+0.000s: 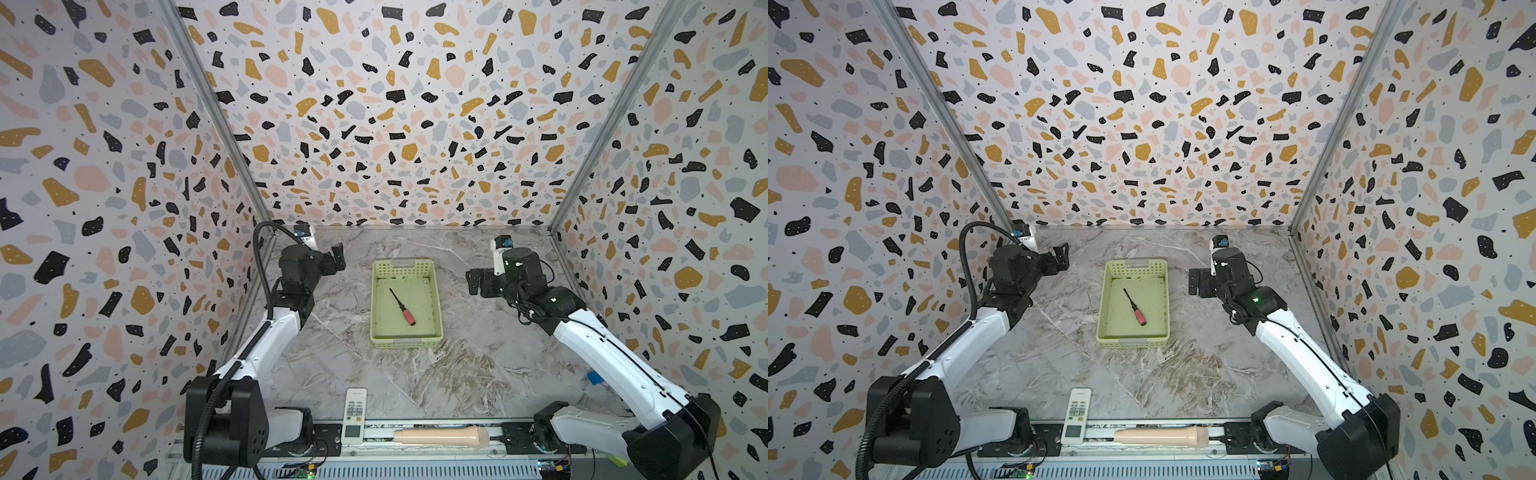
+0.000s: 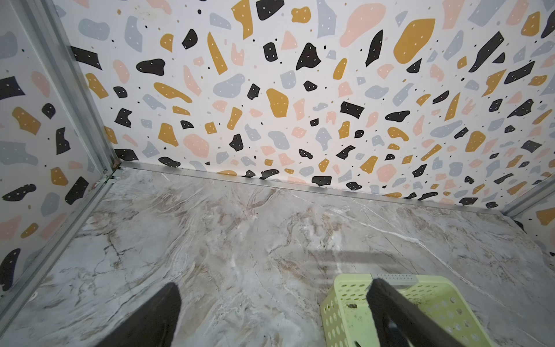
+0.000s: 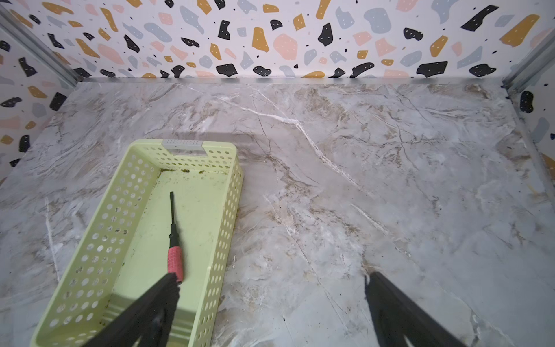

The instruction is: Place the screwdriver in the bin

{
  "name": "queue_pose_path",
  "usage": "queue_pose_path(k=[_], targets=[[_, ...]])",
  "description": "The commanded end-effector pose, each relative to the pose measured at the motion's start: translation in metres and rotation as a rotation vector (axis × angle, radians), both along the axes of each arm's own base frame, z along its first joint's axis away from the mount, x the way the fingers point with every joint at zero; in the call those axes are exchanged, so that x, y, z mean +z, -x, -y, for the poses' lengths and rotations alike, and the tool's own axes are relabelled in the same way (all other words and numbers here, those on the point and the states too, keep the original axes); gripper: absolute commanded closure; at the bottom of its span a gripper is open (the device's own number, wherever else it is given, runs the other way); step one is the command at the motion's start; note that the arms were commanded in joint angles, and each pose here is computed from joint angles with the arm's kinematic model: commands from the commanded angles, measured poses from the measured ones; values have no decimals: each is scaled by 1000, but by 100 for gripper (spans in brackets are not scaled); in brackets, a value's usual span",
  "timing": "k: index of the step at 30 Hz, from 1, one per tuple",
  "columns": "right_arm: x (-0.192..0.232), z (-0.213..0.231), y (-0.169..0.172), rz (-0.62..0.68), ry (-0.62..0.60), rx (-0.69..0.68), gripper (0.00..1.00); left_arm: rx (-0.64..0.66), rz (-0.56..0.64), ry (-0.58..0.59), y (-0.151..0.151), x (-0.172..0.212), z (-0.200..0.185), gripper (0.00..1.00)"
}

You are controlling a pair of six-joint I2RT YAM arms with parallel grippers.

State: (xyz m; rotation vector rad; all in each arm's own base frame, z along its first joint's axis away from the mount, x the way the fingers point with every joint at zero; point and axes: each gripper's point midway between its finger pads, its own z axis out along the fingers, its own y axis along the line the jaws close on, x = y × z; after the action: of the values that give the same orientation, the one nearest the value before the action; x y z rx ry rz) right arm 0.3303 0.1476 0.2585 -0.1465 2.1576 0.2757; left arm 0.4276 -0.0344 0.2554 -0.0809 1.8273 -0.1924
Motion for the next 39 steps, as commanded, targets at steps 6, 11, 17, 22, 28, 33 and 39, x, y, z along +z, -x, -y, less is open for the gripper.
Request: queue_pose_path(k=[6,11,17,22,28,33,39], targets=[[17,25,6,242,17,-44,1,117,149,-130,4,25,-26,0],[9,36,8,301,47,-71,1,143,165,-174,7,21,-31,0],[2,46,7,335,124,-93,1,180,111,-199,28,-16,-34,1],[4,53,8,402,148,-88,1,249,194,-158,71,-37,-47,1],[-12,58,2,409,145,-93,1,329,159,-161,95,-63,-63,1],[-20,54,-5,426,167,-65,1,380,191,-139,109,-85,-71,0],[-28,53,-8,431,177,-38,1,375,143,-165,101,-101,-71,0]])
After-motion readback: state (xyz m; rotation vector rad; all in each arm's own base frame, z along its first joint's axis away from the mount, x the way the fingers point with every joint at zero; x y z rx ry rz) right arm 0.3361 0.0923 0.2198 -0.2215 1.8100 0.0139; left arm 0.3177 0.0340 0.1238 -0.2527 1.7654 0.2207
